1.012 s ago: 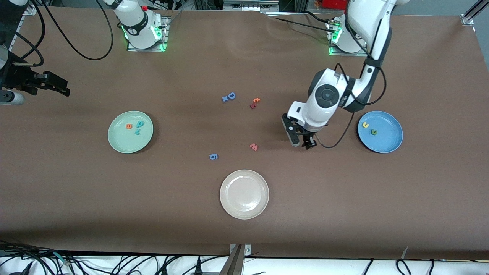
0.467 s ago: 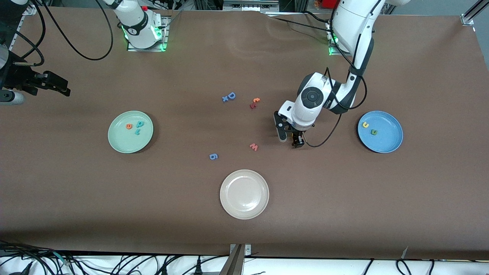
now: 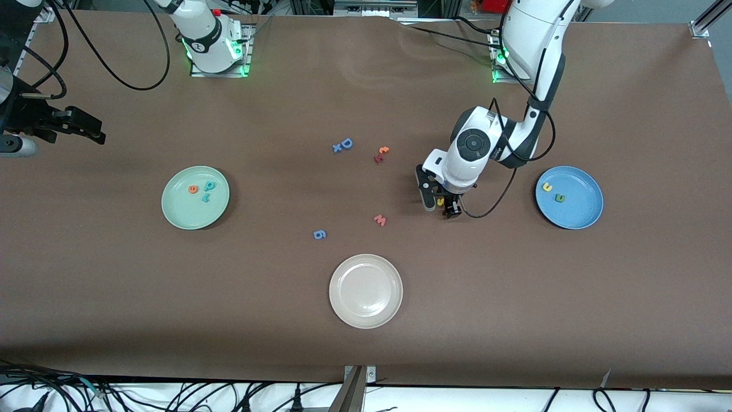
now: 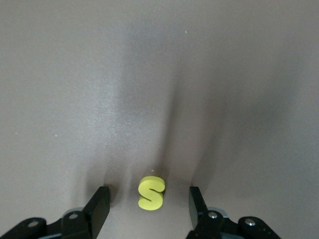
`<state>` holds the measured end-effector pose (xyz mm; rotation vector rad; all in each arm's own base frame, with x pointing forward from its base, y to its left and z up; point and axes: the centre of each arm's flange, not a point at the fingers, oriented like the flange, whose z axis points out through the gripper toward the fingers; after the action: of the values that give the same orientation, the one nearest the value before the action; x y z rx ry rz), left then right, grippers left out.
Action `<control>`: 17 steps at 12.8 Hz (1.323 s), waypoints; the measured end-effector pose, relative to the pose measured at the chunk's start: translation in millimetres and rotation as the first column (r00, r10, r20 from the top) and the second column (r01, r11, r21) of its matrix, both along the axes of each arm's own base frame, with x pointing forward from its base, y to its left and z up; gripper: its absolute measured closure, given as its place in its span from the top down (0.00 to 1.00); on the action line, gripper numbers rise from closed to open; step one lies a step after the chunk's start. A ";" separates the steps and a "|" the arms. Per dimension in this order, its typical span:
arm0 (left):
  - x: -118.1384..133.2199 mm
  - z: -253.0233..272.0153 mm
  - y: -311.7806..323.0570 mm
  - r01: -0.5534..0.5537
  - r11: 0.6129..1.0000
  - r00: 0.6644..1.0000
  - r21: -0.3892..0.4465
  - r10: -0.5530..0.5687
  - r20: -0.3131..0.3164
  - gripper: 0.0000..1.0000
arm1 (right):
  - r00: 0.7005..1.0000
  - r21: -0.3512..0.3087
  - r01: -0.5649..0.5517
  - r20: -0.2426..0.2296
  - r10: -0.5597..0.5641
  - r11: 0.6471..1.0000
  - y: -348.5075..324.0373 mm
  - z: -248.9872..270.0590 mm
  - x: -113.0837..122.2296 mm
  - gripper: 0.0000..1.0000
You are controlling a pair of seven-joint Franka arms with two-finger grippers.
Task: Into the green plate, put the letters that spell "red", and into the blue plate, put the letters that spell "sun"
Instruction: 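Carry the yellow s to the blue plate and open the left gripper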
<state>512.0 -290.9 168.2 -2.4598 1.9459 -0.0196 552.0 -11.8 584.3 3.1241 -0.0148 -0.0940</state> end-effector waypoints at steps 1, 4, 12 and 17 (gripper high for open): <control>-0.3 -0.3 0.2 0.000 1.000 1.000 0.000 0.000 -0.001 0.72 | 1.000 0.000 0.000 0.000 0.000 1.000 0.0 0.0 0.0 1.00; -0.3 0.6 -0.1 0.000 1.000 1.000 -0.001 0.000 0.000 0.60 | 1.000 0.000 0.000 0.000 0.000 1.000 0.0 0.0 0.0 1.00; 8.3 12.8 7.6 -0.018 1.000 1.000 -0.015 0.018 0.023 0.22 | 1.000 0.001 -0.001 0.000 0.001 1.000 0.4 -0.1 0.0 1.00; 58.7 90.6 116.6 -0.220 0.975 0.975 -0.033 0.221 0.022 0.22 | 1.000 0.001 -0.002 -0.001 0.002 1.000 1.0 -0.2 0.1 1.00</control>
<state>570.6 -174.3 258.8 -2.6650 1.6636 -0.0799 552.1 -10.8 584.1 3.1252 -0.0120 -0.0949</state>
